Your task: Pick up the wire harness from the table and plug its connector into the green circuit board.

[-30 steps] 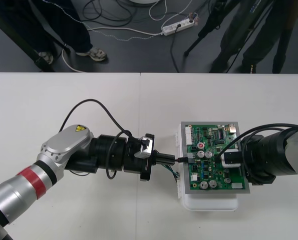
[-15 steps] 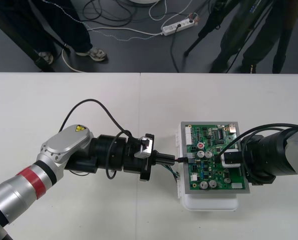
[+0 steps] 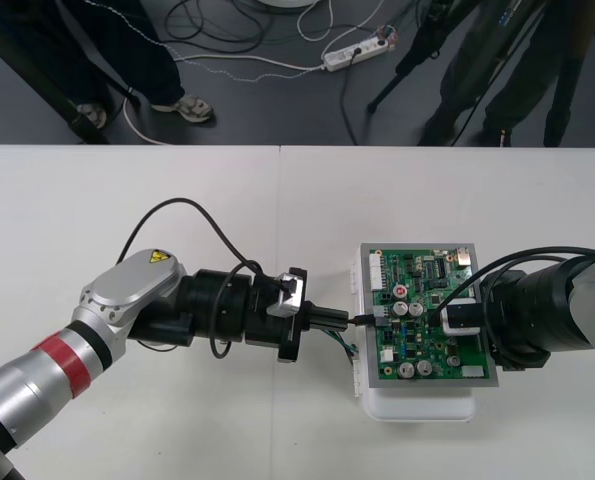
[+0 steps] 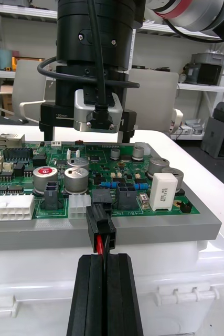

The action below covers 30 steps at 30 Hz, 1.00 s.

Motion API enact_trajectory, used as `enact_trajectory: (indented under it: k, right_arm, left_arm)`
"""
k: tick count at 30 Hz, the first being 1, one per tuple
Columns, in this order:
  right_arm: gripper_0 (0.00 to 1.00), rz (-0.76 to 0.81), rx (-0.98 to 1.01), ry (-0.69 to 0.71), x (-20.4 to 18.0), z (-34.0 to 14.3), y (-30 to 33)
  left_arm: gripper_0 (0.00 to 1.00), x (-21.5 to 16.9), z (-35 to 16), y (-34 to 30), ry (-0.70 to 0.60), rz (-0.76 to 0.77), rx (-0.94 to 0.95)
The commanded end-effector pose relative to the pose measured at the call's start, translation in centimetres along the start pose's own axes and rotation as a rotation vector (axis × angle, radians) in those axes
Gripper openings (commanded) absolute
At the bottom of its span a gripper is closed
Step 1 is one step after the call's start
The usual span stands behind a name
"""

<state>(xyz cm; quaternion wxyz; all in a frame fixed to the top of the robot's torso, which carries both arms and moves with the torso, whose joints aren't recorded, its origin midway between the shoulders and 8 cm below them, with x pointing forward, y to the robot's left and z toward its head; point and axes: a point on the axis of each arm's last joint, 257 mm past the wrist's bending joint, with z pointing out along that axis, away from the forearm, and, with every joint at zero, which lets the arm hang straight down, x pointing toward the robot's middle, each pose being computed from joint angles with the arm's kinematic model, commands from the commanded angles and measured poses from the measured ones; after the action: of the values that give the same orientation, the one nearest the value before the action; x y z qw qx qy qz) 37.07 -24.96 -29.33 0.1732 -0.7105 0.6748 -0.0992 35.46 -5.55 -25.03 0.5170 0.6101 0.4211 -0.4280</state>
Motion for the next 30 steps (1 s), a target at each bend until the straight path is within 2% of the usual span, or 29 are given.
enact_trajectory:
  k: [1,30]
  right_arm:
    - [1.0,-0.019,0.013,-0.044,-2.2,-0.6,-0.4]
    - [1.0,-0.021,0.009,-0.046,-2.2,-0.5,-0.2]
  left_arm:
    - [0.0,-1.7,-0.5,-1.3,-0.026,0.044,0.09]
    - [0.0,-2.4,-0.8,-0.5,-0.051,0.044,0.058]
